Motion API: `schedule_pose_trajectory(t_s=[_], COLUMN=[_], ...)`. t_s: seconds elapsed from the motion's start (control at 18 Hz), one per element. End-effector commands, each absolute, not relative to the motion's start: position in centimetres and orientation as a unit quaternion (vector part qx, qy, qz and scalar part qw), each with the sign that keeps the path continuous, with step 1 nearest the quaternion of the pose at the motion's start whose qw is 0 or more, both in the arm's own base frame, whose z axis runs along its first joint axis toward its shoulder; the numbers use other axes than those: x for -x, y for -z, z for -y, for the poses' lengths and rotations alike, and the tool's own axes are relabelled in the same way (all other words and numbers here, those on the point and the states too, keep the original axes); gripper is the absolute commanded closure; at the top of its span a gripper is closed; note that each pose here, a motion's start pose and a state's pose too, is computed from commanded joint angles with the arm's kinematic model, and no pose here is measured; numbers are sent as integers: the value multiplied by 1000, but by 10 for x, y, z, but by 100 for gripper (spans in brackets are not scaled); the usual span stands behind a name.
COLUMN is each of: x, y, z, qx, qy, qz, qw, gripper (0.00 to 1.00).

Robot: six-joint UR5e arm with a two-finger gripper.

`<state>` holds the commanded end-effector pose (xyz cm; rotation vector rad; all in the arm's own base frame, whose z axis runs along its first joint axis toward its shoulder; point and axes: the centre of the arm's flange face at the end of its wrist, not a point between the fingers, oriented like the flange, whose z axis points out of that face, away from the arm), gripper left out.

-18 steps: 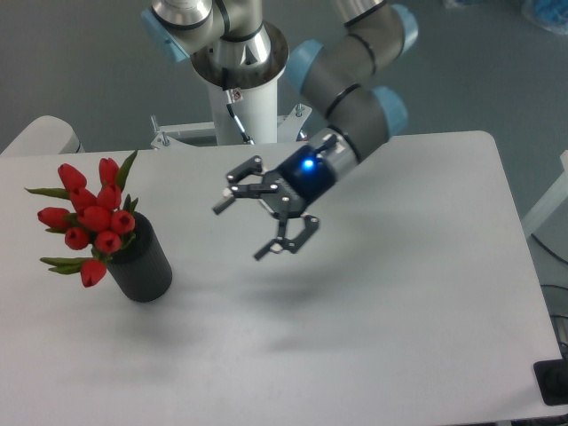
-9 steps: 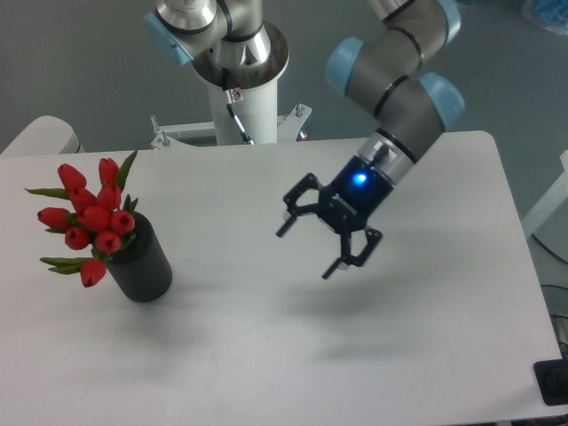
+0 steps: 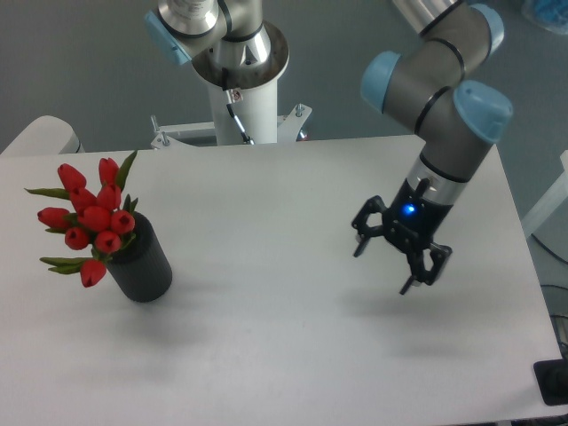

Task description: Insert the flowers into the vase

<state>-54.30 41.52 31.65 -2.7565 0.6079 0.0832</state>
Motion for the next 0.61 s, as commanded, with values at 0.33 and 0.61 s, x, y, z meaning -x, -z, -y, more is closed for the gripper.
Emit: schedule_pose_trajectory(t_s=[0.33, 0.61], x=[563, 559], y=[-293, -271], z=[-431, -447], qx=[962, 954], qy=[-38, -24], qz=[-259, -297], qw=[77, 16], gripper=[0, 0])
